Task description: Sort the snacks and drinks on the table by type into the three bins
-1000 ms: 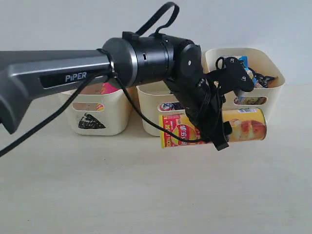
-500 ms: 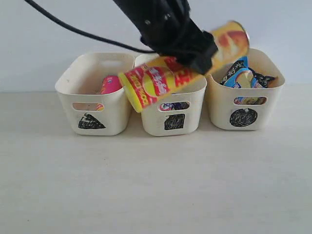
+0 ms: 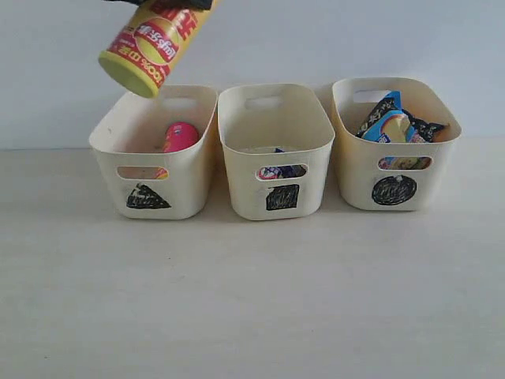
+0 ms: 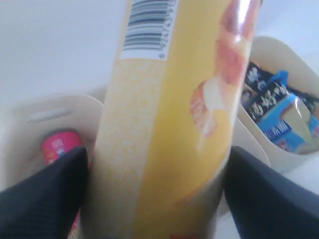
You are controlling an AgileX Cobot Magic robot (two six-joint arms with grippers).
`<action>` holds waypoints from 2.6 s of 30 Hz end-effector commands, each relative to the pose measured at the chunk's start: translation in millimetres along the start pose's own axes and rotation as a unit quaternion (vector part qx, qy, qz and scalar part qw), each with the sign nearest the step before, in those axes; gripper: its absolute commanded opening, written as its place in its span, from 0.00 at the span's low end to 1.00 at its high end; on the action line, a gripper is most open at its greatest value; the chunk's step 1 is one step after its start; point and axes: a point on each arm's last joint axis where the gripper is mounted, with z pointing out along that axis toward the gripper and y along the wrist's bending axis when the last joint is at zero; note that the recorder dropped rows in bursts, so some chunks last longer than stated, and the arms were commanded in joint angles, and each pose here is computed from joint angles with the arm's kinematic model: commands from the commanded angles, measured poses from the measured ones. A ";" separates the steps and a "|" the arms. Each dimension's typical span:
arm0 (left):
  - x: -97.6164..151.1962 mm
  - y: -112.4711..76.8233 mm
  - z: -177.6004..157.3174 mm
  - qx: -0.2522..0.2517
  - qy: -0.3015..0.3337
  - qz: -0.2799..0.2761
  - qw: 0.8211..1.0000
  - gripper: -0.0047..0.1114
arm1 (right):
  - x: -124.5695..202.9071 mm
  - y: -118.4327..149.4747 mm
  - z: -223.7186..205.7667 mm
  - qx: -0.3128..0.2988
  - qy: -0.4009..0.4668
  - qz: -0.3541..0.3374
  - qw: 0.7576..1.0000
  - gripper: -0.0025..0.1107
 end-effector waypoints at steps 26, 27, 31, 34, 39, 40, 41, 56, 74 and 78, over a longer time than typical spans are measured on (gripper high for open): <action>52.1 86.1 115.5 -0.073 0.003 -0.149 0.986 0.08 | 0.0 -0.4 0.2 0.001 -0.003 -0.005 1.000 0.02; 54.8 86.4 118.0 -0.074 0.009 -0.149 0.986 0.08 | 0.0 -0.4 0.2 0.001 -0.003 -0.005 1.000 0.02; 66.1 88.3 129.6 -0.076 0.032 -0.151 0.985 0.09 | 0.0 -0.4 0.2 0.001 -0.003 -0.005 1.000 0.02; 71.0 89.2 134.9 -0.077 0.040 -0.151 0.985 0.20 | 0.0 -0.4 0.2 0.001 -0.003 -0.005 1.000 0.02; 74.4 90.0 138.5 -0.079 0.044 -0.150 0.985 0.55 | 0.2 -0.3 0.2 0.001 -0.002 -0.005 1.000 0.02; 74.4 90.0 138.5 -0.079 0.044 -0.150 0.984 0.63 | 0.2 -0.3 0.2 0.001 -0.002 -0.005 1.000 0.02; 74.2 90.3 138.5 -0.080 0.044 -0.147 0.985 0.70 | 0.2 -0.3 0.2 0.001 -0.002 -0.005 1.000 0.02; 43.1 89.1 83.0 -0.113 0.042 -0.097 0.988 0.36 | 0.3 -0.3 0.2 0.001 -0.001 -0.005 1.000 0.02; -8.7 63.1 -58.2 -0.092 -0.005 -0.119 0.989 0.08 | 0.3 -0.3 0.2 0.001 -0.001 -0.005 1.000 0.02; -20.9 50.5 -101.1 -0.069 -0.048 -0.128 0.988 0.08 | 0.8 -0.1 0.2 0.000 0.002 -0.007 1.000 0.02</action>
